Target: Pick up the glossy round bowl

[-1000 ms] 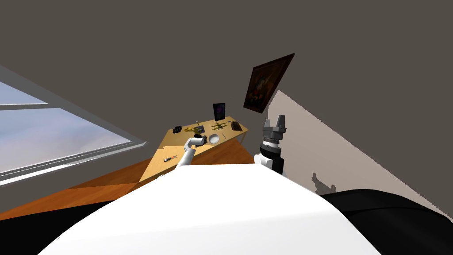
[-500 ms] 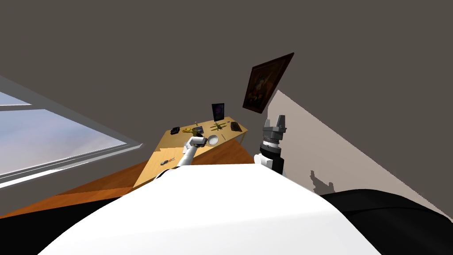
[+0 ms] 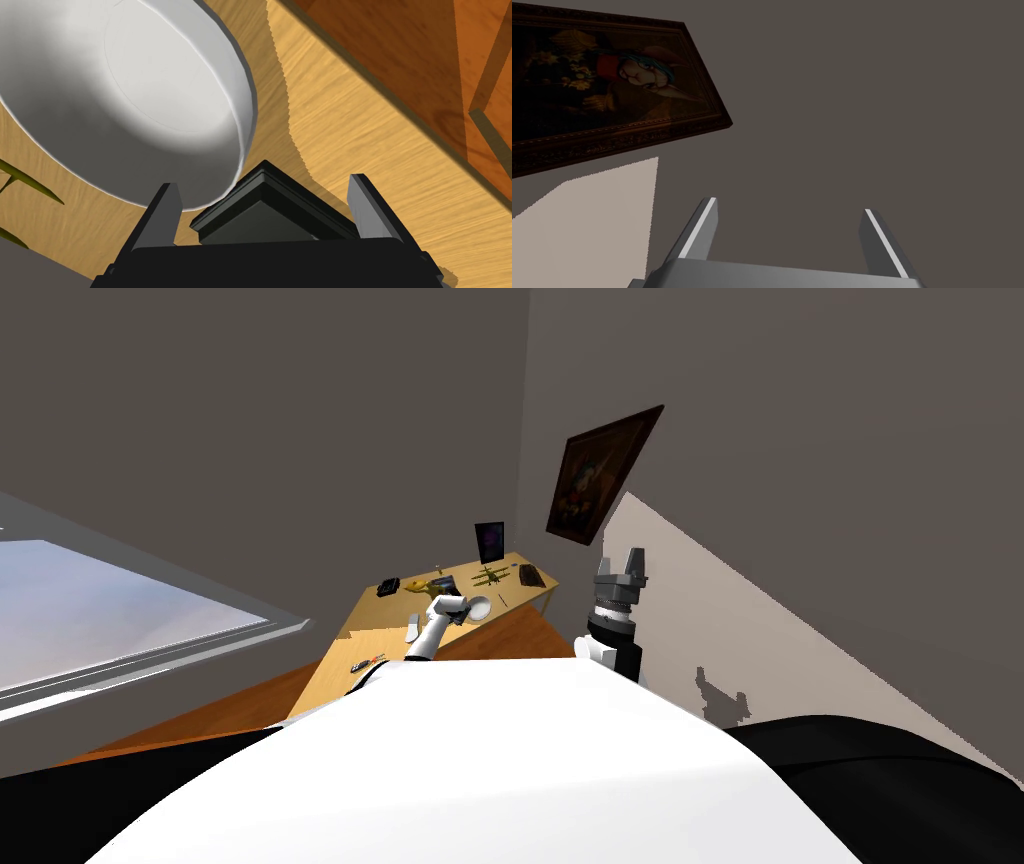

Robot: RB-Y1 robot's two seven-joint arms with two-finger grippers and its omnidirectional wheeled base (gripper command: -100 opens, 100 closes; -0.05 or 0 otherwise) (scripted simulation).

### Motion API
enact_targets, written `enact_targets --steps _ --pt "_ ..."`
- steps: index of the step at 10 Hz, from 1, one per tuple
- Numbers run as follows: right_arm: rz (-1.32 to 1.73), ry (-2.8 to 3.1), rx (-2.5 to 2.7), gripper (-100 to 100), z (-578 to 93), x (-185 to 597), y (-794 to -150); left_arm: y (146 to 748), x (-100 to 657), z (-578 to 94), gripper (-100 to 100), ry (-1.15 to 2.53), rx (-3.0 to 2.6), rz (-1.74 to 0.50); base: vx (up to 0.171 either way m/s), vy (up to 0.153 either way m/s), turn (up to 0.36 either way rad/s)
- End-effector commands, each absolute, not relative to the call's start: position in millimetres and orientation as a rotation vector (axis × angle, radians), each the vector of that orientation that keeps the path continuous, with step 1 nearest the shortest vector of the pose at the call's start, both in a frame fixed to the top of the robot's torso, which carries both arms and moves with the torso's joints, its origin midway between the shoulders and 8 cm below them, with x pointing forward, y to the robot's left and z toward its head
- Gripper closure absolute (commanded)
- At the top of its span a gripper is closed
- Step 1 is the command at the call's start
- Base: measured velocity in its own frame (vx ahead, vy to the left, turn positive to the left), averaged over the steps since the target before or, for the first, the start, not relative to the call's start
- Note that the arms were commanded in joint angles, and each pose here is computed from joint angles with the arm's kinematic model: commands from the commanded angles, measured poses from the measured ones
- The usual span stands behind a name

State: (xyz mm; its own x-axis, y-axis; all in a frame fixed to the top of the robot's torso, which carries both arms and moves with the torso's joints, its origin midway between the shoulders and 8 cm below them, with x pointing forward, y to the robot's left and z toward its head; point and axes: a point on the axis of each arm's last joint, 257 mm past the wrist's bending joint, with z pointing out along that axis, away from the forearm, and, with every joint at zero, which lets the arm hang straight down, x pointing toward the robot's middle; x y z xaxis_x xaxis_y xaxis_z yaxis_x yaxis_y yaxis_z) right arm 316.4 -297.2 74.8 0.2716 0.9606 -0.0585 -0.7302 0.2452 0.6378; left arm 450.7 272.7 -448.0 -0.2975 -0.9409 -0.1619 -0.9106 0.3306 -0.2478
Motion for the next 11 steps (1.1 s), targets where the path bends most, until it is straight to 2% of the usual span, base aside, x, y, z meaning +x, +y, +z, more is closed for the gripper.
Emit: enact_targets --steps 1,3,4,5,11 --pt "1.220 0.494 0.554 0 74.8 316.4 -297.2 268.0 442.6 -453.3 -100 2.365 -1.681 -0.118 0.077 -0.025 -0.041" --pt "1.220 0.494 0.554 0 74.8 316.4 -297.2 267.3 441.9 -454.2 -100 2.367 -1.680 -0.119 0.053 -0.028 -0.027" --pt "1.220 0.494 0.554 0 74.8 316.4 -297.2 266.8 441.2 -454.4 0 2.370 -1.682 -0.116 0.006 -0.003 0.002" --pt "1.220 0.494 0.554 0 74.8 316.4 -297.2 268.3 443.0 -459.2 -100 2.351 -1.705 -0.114 -0.008 0.025 -0.134" --pt "1.220 0.494 0.554 0 74.8 316.4 -297.2 272.0 447.0 -473.3 -100 2.299 -1.770 -0.105 -0.030 0.045 -0.105"
